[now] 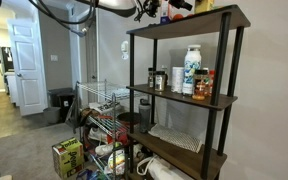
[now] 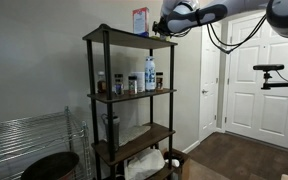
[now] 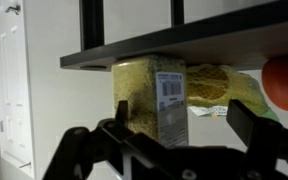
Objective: Move the bottle from the first top shelf to the second top shelf
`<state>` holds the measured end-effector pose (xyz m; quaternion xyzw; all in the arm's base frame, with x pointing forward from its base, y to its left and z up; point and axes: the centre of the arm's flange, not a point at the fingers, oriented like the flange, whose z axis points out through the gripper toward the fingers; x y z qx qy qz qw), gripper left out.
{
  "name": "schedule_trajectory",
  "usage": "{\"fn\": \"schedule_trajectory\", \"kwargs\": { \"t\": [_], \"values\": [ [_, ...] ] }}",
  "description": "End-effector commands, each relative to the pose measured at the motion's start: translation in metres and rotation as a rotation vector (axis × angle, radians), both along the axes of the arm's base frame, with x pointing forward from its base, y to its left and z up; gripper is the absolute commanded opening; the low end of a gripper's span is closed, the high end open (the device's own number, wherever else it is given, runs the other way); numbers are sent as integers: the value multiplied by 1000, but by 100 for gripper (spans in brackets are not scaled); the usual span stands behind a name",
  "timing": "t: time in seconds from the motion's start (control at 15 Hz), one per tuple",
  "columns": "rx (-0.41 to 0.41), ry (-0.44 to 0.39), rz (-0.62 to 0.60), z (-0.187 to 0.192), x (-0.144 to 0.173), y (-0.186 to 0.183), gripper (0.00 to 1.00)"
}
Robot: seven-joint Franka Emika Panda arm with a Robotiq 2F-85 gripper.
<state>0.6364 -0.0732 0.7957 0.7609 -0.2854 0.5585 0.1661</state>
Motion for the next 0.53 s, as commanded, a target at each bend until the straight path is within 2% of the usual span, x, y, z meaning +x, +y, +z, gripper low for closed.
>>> {"fn": "schedule_trajectory", "kwargs": {
  "t": [0.0, 0.47],
  "values": [
    [73, -37, -78, 12, 8, -12, 100],
    [124, -87, -120, 11, -1, -17, 100]
  ]
}}
